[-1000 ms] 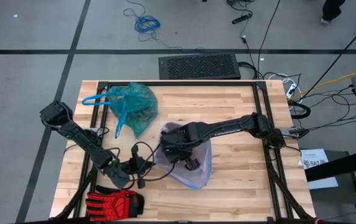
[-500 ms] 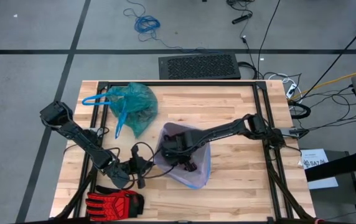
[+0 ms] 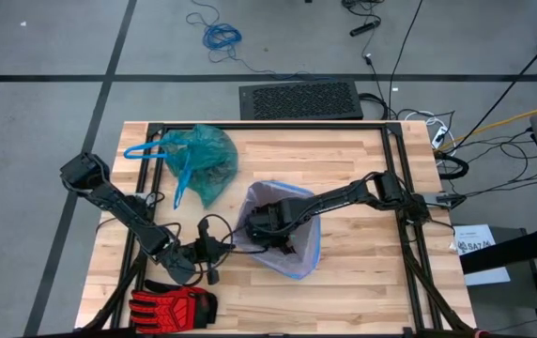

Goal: Place trash/remove bag and relplace
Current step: Insert the trash bag into the trash bin

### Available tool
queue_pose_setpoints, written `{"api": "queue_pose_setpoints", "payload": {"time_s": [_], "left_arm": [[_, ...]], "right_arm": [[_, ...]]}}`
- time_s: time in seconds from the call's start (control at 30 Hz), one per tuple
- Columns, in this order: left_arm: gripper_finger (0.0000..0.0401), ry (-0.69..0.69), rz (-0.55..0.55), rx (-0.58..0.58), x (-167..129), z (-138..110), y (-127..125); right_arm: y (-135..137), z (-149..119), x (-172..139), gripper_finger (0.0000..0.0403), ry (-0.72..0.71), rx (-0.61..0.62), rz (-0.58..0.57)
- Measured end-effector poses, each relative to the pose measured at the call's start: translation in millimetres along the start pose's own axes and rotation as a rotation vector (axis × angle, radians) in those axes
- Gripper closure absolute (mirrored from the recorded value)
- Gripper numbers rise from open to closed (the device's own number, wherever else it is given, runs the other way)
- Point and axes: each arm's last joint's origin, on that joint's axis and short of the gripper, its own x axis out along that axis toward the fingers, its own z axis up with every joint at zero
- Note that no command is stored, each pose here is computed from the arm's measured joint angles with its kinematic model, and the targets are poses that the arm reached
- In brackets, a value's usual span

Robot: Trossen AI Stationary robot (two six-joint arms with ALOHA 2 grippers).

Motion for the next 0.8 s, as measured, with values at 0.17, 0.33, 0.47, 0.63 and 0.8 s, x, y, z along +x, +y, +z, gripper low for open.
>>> {"api": "queue_pose_setpoints", "payload": {"time_s": [0.17, 0.33, 0.47, 0.63, 0.8], "left_arm": [[0.0401, -0.005, -0.002, -0.004, 0.0, 0.6, -0.3], [0.0401, -0.079, 0.001, 0.016, -12.0, 13.7, -0.4], [0.0401, -0.149, 0.027, 0.026, -26.9, 27.3, 3.3], [0.0401, -0.144, 0.061, 0.022, -23.5, 32.2, 11.4], [0.0401, -0.106, 0.079, 0.029, -10.2, 29.0, 15.8]], "right_arm": [[0.4, -0.5, -1.6, 0.0403, 0.004, 0.003, -0.001], [0.6, 0.8, -5.5, 0.0403, 0.002, 0.011, -0.003], [0.6, 1.0, -5.5, 0.0403, 0.0, 0.012, -0.001], [0.2, 1.6, -4.3, 0.0403, -0.004, 0.004, -0.001], [-2.1, 1.4, -2.9, 0.0403, -0.006, 0.01, 0.001]]}}
